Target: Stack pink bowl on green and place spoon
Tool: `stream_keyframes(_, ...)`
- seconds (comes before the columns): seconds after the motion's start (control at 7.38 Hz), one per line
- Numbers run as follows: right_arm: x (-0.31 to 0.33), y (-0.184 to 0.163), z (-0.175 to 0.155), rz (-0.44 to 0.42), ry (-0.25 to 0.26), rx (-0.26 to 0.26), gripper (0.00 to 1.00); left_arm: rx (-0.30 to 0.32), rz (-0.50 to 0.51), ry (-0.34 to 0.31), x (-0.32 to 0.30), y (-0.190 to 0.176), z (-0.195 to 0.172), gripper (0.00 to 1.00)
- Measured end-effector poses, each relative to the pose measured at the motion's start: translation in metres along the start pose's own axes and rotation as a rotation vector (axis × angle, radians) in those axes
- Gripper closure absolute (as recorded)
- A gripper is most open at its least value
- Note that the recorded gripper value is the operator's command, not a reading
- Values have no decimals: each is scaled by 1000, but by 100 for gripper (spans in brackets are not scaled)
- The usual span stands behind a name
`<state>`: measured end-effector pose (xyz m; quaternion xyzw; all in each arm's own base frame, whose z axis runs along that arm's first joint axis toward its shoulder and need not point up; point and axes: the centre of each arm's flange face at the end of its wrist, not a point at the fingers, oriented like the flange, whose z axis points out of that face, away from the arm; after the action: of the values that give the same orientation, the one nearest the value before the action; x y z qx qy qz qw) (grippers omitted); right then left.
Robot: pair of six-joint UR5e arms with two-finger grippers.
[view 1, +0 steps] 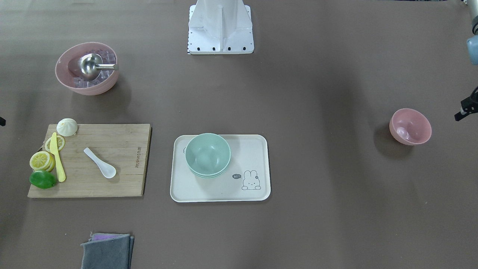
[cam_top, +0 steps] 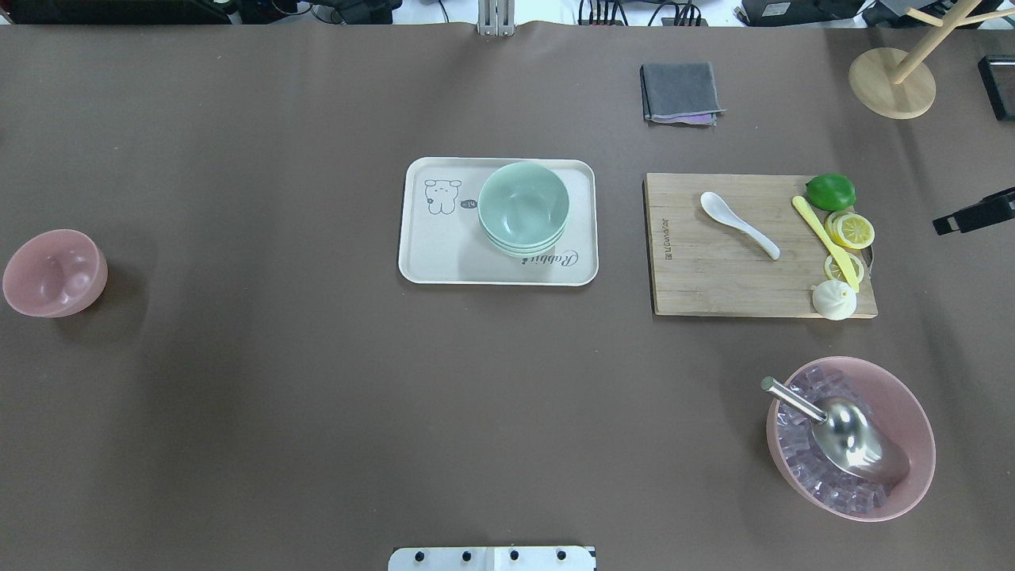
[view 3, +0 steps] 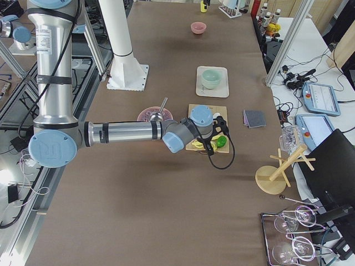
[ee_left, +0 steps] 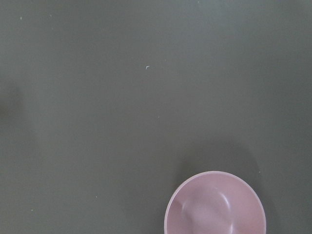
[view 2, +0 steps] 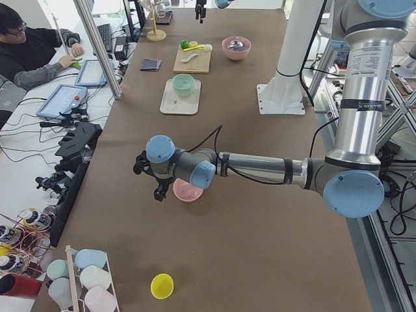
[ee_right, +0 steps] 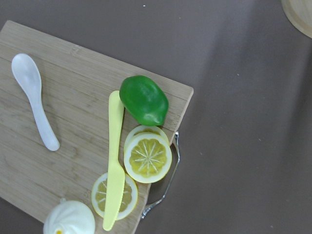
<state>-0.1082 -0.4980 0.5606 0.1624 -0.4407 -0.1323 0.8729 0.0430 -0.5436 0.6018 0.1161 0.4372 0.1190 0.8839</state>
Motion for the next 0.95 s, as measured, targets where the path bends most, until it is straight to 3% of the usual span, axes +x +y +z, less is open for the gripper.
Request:
stream_keyframes(0.27, -25, -10, 21, 14, 18, -10, 0, -8, -6, -61, 9, -5, 50, 3)
stream_keyframes(0.68, -31, -13, 25, 14, 21, -10, 0, -42, 35, -74, 29, 6, 98, 19)
stream_keyframes(0.81, -32, -13, 25, 13, 21, -10, 0, -48, 48, -71, 33, 9, 104, 34)
stream_keyframes(0.95, -32, -13, 25, 12, 21, -9, 0, -52, 57, -68, 36, 12, 107, 60)
